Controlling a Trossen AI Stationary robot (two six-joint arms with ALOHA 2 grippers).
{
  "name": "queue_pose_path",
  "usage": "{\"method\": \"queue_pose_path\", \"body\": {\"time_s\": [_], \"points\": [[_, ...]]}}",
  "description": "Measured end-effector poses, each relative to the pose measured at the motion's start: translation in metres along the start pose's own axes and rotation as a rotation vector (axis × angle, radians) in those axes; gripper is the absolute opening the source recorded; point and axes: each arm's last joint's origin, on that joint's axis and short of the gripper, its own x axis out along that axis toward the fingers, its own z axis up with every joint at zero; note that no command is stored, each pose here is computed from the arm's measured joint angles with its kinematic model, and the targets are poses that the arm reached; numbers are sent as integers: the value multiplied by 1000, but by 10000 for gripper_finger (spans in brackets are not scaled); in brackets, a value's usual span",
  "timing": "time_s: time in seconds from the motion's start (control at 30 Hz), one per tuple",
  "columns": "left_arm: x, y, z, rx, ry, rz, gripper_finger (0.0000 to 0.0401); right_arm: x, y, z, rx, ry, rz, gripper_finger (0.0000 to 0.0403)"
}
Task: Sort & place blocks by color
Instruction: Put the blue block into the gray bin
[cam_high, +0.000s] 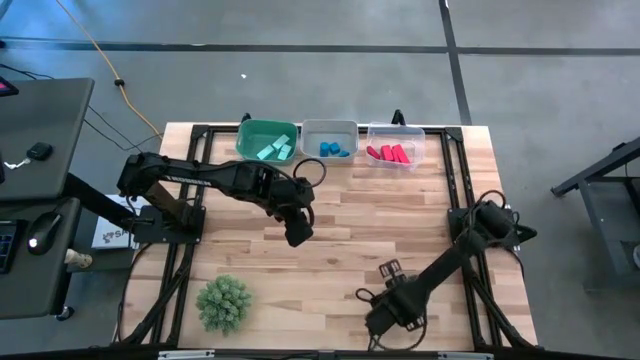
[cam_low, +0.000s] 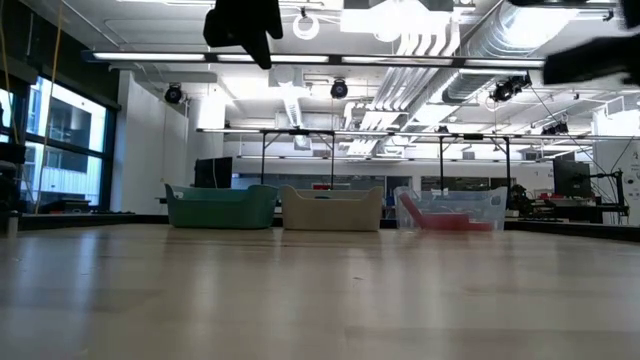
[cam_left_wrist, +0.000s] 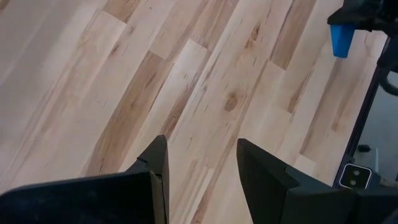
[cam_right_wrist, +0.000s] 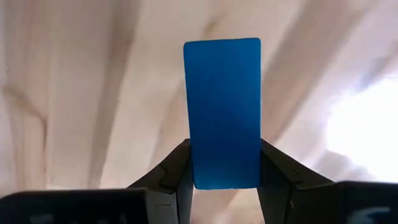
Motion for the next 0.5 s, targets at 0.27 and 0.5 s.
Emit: {"method": "queue_pose_path", "body": {"time_s": [0.27, 0.5], "points": [[0, 6, 4, -17, -20, 33, 113, -31, -44, -5, 132, -127, -66, 110], [0, 16, 10, -50, -29, 51, 113, -53, -81, -14, 181, -207, -77, 110]]}}
